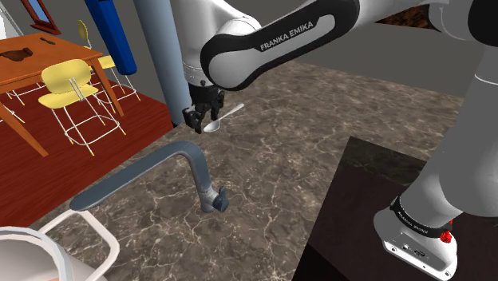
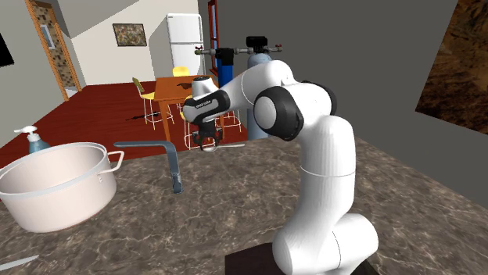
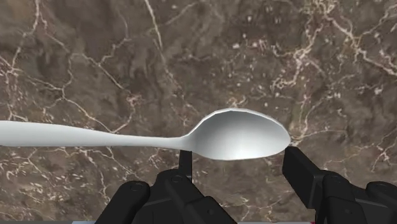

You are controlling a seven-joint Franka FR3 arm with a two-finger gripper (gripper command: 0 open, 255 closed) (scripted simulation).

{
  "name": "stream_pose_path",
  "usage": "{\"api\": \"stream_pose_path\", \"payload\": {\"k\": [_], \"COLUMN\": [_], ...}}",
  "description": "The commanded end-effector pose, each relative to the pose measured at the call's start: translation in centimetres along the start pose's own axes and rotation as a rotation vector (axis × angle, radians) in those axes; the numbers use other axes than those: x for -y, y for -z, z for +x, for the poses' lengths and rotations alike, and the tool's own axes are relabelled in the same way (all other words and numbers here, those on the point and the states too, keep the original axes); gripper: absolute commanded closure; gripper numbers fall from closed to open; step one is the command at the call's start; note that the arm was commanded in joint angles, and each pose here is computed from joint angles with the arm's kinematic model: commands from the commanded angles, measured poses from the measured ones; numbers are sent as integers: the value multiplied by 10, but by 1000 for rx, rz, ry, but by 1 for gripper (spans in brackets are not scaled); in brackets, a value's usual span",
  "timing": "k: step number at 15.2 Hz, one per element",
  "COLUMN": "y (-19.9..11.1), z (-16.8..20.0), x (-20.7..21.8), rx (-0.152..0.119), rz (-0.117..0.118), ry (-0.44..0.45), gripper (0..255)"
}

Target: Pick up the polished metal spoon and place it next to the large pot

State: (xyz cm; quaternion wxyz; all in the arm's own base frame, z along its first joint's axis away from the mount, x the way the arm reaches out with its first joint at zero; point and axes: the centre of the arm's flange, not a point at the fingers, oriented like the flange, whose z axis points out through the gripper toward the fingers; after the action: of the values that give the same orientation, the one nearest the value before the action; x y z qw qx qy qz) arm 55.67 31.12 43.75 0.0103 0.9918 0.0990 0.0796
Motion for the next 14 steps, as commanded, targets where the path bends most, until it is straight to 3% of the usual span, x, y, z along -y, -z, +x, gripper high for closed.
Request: {"api": "stream_pose_path", "payload": {"k": [1,14], "y": [11,78], "z": [2,13], "x": [0,-3], "rx": [1,1], "rz": [0,0], "ry": [0,0], "gripper": [255,255]}}
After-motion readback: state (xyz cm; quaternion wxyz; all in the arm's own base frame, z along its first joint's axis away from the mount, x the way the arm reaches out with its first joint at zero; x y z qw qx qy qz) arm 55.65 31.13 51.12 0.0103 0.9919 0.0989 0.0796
